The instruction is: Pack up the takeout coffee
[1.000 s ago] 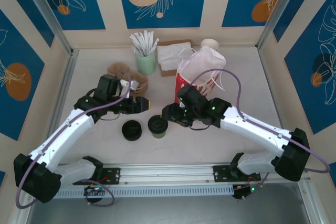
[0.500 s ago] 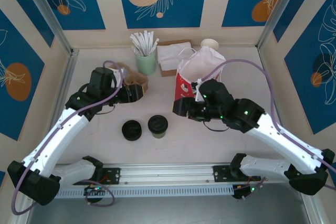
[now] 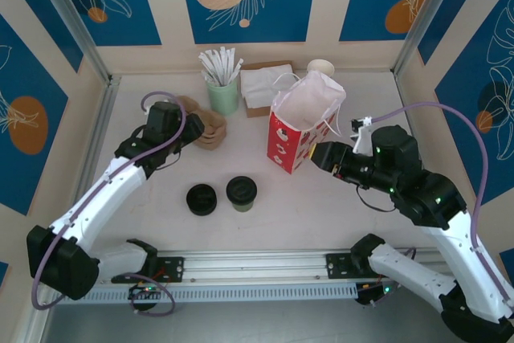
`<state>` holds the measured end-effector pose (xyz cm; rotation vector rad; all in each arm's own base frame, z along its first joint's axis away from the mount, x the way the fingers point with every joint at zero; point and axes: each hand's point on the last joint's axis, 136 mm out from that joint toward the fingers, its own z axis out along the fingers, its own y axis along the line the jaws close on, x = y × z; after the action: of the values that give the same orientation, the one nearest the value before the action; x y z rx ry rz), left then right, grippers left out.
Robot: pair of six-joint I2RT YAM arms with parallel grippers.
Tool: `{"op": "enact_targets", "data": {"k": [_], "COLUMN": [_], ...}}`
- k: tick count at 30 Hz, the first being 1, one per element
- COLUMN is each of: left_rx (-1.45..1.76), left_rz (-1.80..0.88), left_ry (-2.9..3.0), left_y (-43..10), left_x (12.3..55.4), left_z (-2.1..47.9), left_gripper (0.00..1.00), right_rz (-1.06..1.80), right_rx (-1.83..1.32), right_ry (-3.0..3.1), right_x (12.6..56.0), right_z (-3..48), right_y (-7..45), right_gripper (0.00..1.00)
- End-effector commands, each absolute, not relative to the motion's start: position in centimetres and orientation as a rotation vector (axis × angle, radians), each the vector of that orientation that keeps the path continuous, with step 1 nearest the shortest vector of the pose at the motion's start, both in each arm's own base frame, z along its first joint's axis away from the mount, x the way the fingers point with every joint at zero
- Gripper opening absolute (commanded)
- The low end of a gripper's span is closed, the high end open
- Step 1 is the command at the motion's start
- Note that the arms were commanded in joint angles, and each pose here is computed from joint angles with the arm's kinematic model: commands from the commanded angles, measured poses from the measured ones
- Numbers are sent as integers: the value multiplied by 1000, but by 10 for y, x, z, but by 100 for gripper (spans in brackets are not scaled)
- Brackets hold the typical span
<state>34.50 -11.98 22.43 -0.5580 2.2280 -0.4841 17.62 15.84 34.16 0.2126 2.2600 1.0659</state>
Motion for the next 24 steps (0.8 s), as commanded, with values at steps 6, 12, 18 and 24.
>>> {"op": "enact_targets", "data": {"k": [6, 12, 18, 24], "left_rx": [-752, -816, -853, -872], "left_rz": [-453, -452, -476, -481], "left_ry": [2192, 2218, 2249, 2271], "left_y": [-111, -117, -127, -132], "left_x": [379, 399, 416, 423], "left_z": [199, 182, 163, 151], "left_gripper": [60, 57, 49, 44], "right_rz": [1156, 1257, 1346, 1366], "right_rx": [167, 184, 219, 240], "right_ry": [2276, 2250, 2249, 2234], "right_x": [176, 186, 199, 205], "right_z": [346, 351, 350, 349], "right_y": [153, 148, 145, 140], "right_gripper": [52, 52, 52, 52]}}
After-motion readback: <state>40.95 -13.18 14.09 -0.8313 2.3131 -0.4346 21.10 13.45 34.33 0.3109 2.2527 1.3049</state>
